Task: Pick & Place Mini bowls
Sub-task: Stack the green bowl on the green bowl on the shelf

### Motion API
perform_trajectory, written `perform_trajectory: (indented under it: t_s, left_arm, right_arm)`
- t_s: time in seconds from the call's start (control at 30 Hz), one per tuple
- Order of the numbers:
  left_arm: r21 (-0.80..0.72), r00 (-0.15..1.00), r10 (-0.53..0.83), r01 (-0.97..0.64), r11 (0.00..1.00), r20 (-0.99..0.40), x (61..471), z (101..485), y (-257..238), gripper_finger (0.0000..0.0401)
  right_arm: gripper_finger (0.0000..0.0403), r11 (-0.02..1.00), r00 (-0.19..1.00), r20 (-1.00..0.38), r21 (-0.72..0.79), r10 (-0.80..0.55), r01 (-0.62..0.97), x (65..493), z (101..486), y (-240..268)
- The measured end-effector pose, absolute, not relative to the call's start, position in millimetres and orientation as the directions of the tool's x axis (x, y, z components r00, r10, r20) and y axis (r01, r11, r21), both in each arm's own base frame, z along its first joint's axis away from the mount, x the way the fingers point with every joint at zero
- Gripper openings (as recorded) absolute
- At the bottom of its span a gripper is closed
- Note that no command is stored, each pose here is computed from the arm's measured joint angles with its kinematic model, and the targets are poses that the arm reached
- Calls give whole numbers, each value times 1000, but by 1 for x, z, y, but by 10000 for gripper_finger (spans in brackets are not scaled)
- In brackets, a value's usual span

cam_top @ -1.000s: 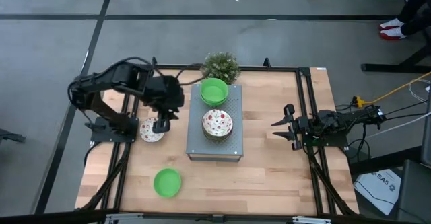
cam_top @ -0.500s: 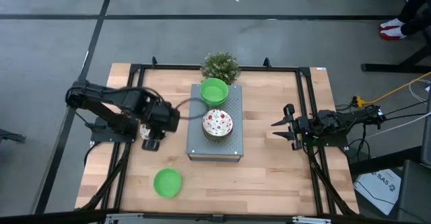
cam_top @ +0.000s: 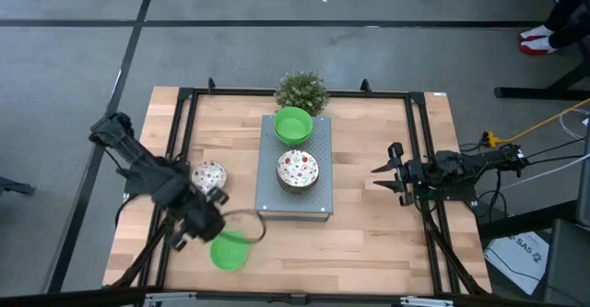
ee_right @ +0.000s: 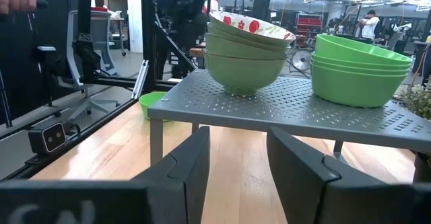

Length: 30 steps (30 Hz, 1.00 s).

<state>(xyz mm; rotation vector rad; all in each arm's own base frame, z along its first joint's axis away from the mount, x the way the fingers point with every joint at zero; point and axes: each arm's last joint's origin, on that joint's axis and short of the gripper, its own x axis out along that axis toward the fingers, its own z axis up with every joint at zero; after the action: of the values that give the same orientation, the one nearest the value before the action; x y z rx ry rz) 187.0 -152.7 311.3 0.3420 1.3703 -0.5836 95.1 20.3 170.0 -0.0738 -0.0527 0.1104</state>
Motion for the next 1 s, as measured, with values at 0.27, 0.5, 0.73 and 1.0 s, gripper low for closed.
perform_trajectory:
  t_s: [0.27, 0.5, 0.73, 1.0]
  left_arm:
    - [-95, 164, -291, 702, 705, -943, 163, 288, -204, 106]
    - [60, 274, -254, 781, 622, -928, 143, 271, -223, 105]
    - [129, 334, -324, 845, 518, -885, 136, 246, -235, 106]
    - [190, 346, -247, 849, 493, -905, 143, 222, -240, 106]
  right_arm:
    - [147, 991, 993, 48, -76, 112, -108, 95, 170, 20]
    - [147, 991, 993, 48, -76, 112, -108, 95, 170, 20]
    - [147, 991, 993, 48, -76, 112, -108, 95, 170, 20]
    - [147, 991, 993, 48, -77, 112, -108, 95, 170, 20]
